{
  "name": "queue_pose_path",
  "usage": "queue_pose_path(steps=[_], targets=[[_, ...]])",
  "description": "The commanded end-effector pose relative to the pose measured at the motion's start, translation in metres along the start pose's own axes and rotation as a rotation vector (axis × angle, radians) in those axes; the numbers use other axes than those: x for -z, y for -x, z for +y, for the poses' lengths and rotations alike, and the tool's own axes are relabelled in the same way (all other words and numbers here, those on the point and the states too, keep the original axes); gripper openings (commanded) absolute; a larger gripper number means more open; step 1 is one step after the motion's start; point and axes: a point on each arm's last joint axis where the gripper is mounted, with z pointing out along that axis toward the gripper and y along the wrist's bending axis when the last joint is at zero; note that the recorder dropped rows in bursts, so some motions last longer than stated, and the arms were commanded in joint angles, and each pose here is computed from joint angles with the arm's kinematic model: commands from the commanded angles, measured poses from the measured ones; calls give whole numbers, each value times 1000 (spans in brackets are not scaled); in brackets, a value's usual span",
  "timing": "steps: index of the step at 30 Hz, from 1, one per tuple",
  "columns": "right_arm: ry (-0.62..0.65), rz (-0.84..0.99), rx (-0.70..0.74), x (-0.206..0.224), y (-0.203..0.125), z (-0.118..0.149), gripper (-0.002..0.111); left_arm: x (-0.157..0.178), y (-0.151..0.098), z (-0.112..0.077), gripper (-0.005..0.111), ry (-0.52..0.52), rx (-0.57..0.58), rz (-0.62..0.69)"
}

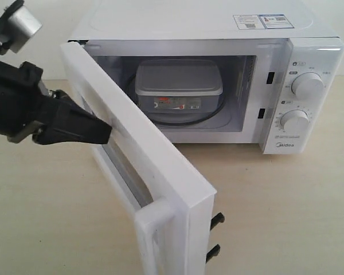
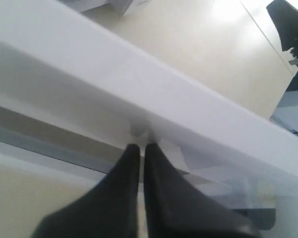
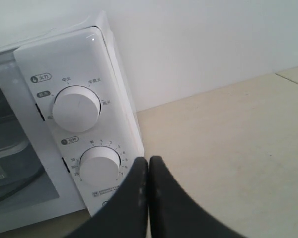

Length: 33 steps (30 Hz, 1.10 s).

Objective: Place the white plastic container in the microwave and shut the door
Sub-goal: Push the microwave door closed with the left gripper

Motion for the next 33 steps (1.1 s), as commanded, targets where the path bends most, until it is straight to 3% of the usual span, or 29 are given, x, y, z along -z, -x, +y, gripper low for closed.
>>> queue_pose_path(steps=[1, 7, 15, 25, 33], targets=[[-1, -14, -46, 1, 0, -2, 0, -19, 9, 1, 4, -26, 11, -50], [3, -55, -111, 1, 4, -2, 0, -38, 26, 2, 4, -32, -5, -42], [361, -101, 67, 7, 7, 31, 0, -58, 47, 5, 4, -20, -51, -43], [357, -128, 135, 7, 8, 31, 0, -68, 55, 22, 4, 87, -103, -102], [596, -213, 242, 18, 11, 51, 0, -66, 63, 31, 4, 188, -100, -182]])
